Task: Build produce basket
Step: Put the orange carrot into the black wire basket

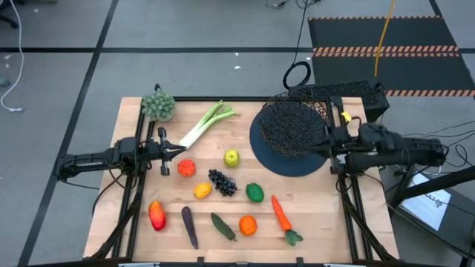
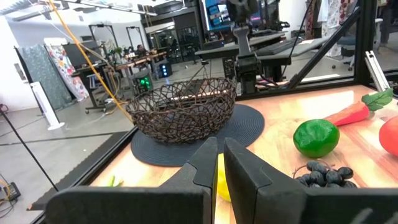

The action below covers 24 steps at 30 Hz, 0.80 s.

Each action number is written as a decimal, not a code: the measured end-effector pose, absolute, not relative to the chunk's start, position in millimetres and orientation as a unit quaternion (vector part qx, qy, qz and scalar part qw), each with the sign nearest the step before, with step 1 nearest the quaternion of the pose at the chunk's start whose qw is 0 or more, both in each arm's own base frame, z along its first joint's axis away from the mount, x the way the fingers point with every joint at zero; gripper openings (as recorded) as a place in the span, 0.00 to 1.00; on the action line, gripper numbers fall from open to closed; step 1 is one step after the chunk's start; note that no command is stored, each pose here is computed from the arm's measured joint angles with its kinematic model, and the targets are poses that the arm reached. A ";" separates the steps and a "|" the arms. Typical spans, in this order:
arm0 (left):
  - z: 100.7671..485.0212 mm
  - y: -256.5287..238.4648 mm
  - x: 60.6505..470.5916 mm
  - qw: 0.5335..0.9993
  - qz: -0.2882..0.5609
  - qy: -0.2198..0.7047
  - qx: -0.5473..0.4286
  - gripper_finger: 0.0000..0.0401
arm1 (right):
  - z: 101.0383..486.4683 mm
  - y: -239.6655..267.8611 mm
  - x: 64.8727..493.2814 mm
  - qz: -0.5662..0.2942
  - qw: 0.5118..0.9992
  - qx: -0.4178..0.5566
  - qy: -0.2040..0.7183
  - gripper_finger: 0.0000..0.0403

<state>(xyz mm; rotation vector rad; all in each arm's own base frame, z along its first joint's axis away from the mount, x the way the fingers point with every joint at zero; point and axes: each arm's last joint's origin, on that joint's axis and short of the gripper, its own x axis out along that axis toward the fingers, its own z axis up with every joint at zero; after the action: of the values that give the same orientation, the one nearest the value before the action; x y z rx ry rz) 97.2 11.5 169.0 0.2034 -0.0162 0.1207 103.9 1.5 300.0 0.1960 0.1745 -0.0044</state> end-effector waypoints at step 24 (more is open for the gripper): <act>174.8 11.4 96.6 0.997 0.059 -0.037 -0.018 0.08 | 352.5 0.0 152.7 -0.059 0.971 0.122 0.199 0.00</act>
<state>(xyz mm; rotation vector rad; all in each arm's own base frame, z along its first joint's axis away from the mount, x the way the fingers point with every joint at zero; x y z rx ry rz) 96.6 11.4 174.8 -0.0355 -0.0734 0.1172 152.7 0.0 352.5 0.2456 0.4025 -0.1192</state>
